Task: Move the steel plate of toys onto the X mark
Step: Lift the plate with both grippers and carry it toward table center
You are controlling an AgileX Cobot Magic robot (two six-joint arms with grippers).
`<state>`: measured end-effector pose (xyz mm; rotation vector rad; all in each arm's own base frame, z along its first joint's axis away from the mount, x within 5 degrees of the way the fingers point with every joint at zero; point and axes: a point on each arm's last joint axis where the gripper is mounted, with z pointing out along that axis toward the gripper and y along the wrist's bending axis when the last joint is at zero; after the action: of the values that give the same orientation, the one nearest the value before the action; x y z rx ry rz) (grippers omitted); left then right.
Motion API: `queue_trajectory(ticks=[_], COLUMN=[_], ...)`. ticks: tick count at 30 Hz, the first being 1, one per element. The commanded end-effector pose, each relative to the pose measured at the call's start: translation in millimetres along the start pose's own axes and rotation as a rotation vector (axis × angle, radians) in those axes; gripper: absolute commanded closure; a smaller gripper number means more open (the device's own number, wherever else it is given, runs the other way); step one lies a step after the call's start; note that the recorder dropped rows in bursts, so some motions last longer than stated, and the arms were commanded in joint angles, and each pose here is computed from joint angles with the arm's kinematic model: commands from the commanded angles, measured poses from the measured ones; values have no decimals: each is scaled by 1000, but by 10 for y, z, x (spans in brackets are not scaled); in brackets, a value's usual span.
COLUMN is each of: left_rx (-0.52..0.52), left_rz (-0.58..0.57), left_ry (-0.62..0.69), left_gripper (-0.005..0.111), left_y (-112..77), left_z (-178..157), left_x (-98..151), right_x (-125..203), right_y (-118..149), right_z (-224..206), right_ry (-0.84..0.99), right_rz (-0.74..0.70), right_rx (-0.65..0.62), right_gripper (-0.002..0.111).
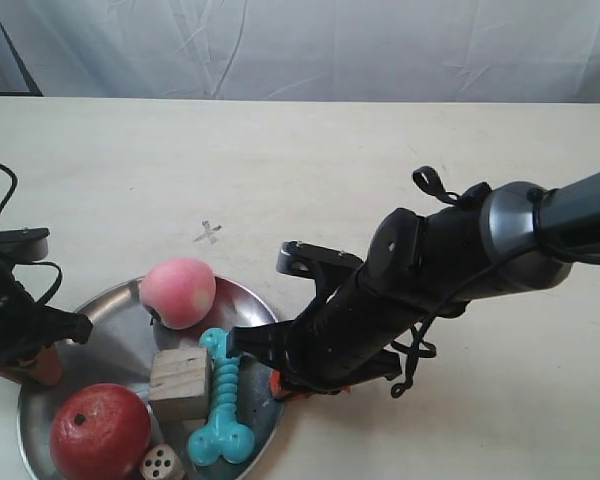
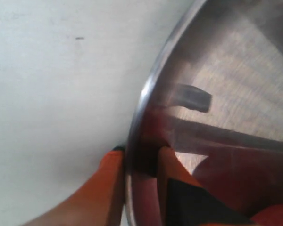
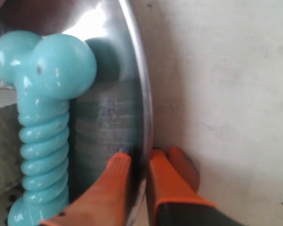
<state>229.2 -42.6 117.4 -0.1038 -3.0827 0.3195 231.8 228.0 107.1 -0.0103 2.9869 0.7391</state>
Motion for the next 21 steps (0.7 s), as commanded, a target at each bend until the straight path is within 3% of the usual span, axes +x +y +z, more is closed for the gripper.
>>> queue_trajectory(ticks=[1,6,12,21], left_rx=[83,88,157,179], left_rz=[-119,-113,-63,24], left_ry=[-20,-17,60,154], left_gripper=[107,107,107,107], left_y=[-97,-101,-169,-225], left_z=[117,117,97,-61], left_x=[-20,-18,39,-38], right_x=[97,131,195,224], right_y=[37,64,116,179], right_z=[97,93,80,21], right_ry=[72,111,186,227], right_rz=[-3,39,102,133], right_rx=[-13,-40,-91,-138], right_gripper=[109,109,109,109])
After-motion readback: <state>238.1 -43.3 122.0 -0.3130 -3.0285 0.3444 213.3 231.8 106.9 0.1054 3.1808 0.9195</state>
